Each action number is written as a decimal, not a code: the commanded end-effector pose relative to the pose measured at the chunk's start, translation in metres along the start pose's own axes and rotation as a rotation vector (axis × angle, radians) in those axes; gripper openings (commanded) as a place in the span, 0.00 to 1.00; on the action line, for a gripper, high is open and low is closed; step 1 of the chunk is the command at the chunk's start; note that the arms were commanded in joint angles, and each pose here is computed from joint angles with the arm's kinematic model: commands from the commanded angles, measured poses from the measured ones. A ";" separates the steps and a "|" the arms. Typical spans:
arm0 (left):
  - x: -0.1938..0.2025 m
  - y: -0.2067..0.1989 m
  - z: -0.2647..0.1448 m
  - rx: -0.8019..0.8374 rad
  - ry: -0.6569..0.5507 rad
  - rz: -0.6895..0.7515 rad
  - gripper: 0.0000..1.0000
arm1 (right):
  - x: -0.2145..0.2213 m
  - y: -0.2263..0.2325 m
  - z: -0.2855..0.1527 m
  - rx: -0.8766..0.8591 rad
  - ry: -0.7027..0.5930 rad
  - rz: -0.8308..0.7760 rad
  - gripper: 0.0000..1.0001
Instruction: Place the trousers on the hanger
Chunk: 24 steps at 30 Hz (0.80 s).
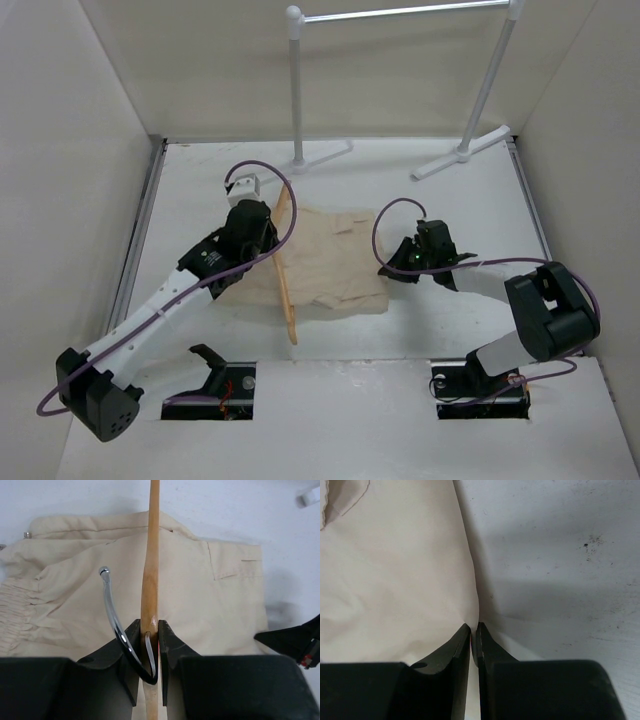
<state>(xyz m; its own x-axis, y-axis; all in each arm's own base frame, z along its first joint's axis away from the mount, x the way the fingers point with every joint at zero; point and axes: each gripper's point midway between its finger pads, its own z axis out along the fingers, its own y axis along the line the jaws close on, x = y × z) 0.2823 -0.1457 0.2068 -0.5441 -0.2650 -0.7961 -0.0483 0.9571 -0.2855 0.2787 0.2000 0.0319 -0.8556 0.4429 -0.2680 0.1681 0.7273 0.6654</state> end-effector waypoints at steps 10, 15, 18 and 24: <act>-0.081 -0.054 -0.041 0.121 -0.126 -0.097 0.02 | -0.023 0.045 -0.049 -0.112 -0.129 -0.094 0.65; -0.112 -0.089 -0.060 0.187 -0.117 -0.082 0.01 | -0.044 0.102 -0.116 -0.200 -0.253 -0.279 0.69; -0.130 -0.109 -0.069 0.220 -0.113 -0.061 0.01 | -0.040 0.157 -0.155 -0.319 -0.291 -0.399 0.69; -0.163 -0.140 -0.083 0.270 -0.148 -0.022 0.01 | -0.016 0.262 -0.217 -0.587 -0.315 -0.551 0.73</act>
<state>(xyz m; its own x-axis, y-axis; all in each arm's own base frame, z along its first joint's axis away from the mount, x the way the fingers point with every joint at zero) 0.3094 -0.2230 0.3740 -0.4890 -0.2844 -0.8246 0.1189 0.9148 -0.3860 0.2429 0.2556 0.3228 -0.6044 0.3167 -0.7310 -0.4881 0.5780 0.6540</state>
